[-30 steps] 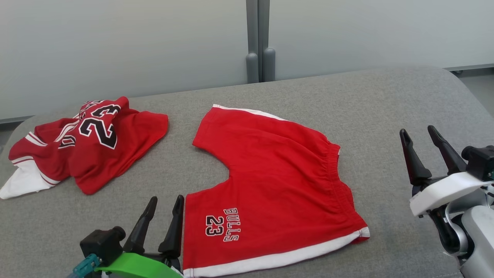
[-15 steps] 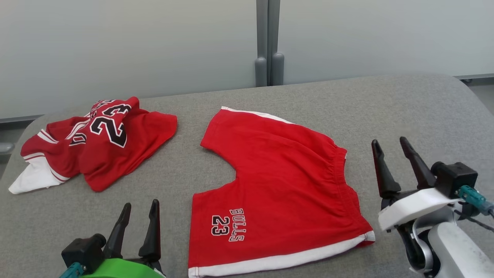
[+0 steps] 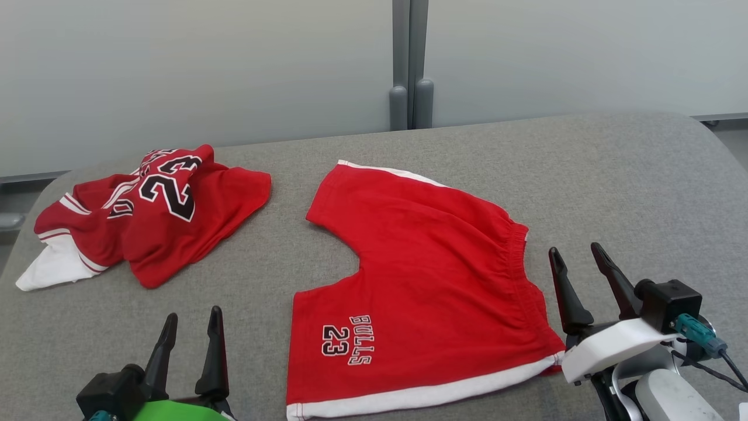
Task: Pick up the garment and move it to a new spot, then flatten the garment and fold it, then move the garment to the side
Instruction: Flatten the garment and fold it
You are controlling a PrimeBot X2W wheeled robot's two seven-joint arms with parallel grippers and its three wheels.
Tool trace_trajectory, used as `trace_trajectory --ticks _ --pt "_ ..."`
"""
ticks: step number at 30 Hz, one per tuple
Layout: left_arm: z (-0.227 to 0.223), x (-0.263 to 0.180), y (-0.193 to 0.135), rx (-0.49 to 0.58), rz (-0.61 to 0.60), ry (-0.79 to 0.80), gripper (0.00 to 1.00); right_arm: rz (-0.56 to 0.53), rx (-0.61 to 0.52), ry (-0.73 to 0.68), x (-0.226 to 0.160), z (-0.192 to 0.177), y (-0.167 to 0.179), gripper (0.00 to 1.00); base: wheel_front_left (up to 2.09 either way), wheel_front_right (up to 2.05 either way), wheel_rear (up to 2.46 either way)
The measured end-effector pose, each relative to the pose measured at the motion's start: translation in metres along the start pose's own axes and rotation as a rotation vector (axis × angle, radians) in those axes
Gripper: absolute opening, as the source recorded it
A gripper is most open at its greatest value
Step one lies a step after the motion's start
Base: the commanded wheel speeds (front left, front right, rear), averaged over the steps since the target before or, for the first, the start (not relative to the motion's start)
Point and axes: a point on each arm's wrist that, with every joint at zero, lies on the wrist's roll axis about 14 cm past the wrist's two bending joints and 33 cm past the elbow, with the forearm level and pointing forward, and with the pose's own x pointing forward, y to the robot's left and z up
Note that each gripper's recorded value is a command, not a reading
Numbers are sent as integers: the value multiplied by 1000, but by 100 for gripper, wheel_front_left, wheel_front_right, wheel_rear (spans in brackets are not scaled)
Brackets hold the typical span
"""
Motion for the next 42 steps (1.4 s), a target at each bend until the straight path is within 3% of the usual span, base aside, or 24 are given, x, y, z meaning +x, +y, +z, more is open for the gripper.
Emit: trace_trajectory --ticks 36,42 --pt "-8 -8 0 19 14 14 100 -31 -30 -17 1 3 -5 100 0 0 0" --pt "-26 -15 -4 19 -11 71 100 -34 -31 -1 -2 -2 -7 100 0 0 0"
